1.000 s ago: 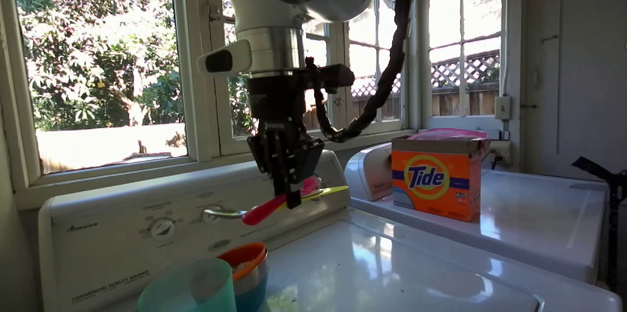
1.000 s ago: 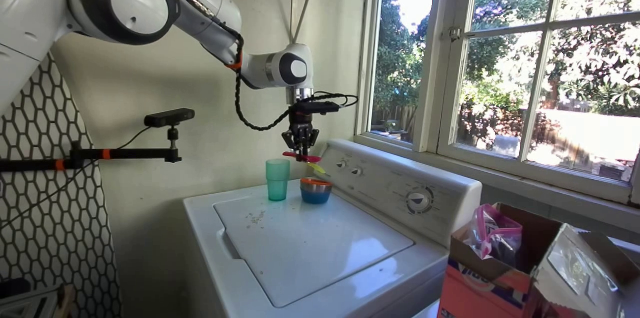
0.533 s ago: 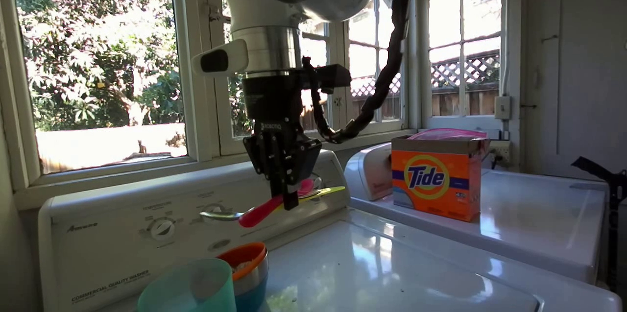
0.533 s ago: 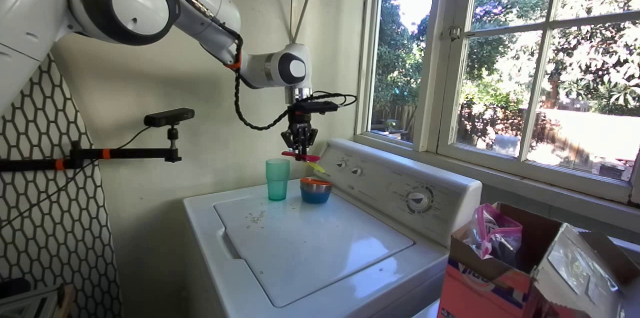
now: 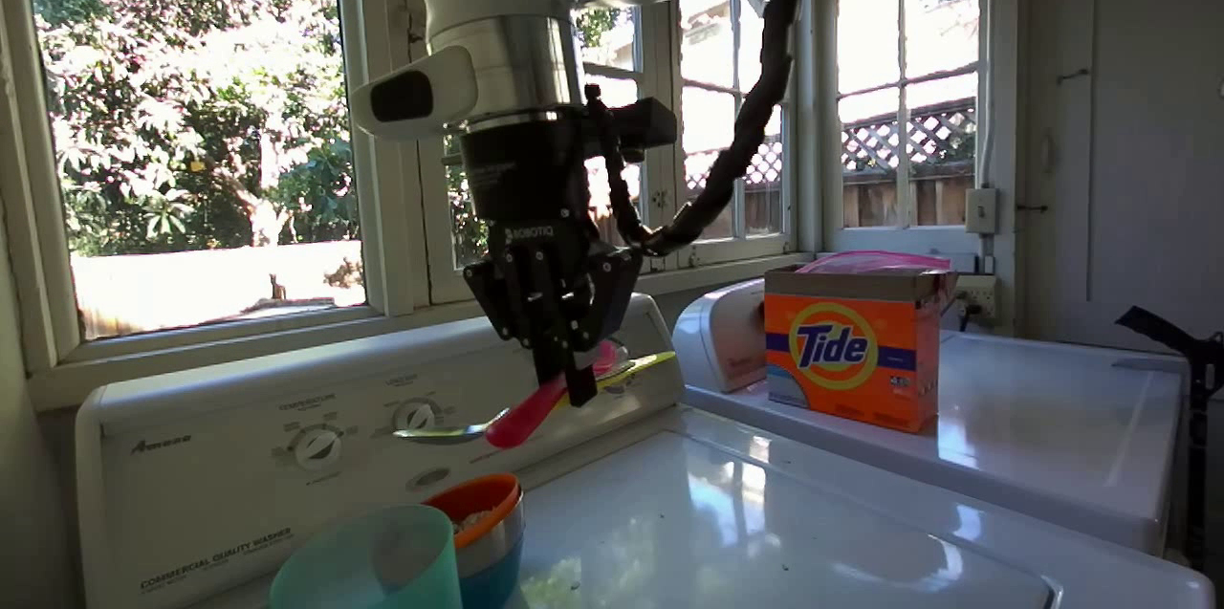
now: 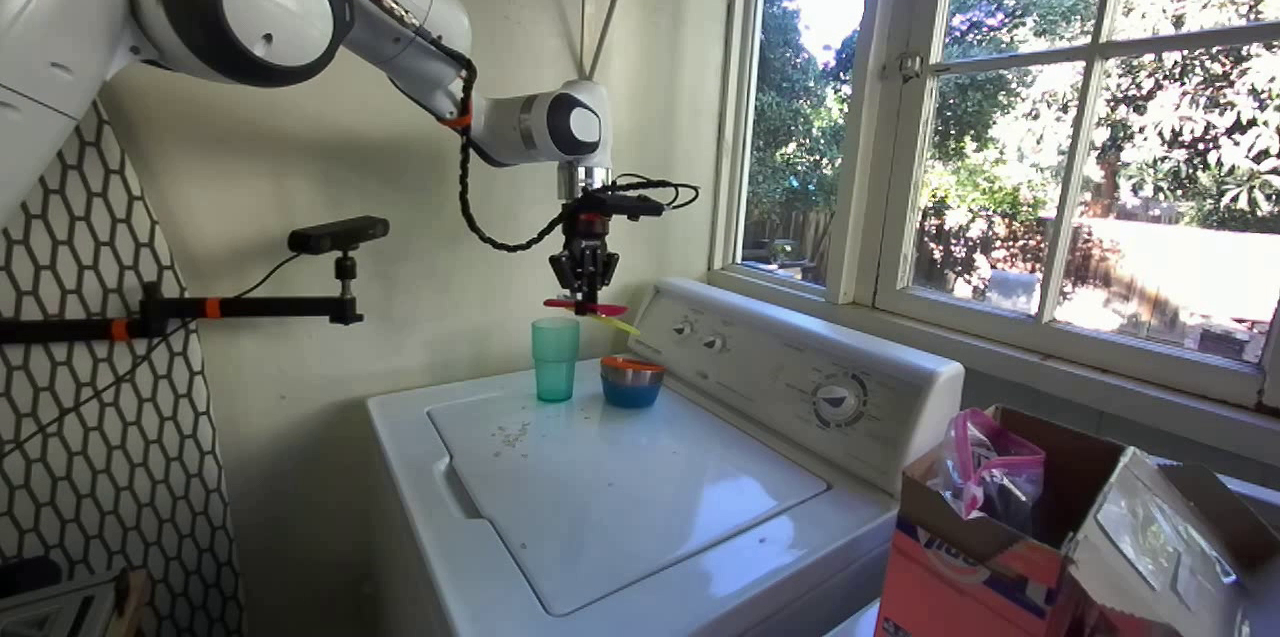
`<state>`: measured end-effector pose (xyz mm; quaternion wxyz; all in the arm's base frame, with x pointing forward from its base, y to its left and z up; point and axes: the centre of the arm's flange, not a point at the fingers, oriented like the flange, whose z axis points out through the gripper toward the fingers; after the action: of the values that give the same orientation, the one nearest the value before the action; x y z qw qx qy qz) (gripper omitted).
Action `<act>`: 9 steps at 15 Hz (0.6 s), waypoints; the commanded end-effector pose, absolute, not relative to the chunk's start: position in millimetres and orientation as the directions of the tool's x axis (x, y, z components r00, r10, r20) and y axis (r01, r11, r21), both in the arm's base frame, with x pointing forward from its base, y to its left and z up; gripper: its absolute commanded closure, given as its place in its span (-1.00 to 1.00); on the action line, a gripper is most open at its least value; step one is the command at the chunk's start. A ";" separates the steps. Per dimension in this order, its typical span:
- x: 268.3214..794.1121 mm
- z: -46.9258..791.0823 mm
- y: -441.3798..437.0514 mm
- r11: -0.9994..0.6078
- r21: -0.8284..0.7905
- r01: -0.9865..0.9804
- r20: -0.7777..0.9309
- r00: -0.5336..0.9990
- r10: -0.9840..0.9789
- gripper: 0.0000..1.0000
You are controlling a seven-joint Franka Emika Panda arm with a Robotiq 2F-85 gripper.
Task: Put the kitchen utensils into the cup
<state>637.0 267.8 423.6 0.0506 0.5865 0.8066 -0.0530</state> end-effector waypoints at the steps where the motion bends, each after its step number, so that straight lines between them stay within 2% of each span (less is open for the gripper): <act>1: 639.7 426.5 274.0 0.354 -0.075 0.932 -0.177 -0.362 0.915 0.89; 9: 650.6 416.0 308.7 0.388 -0.095 0.917 -0.256 -0.399 0.880 0.89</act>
<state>635.9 290.9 416.7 0.0640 0.5492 0.8281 -0.0930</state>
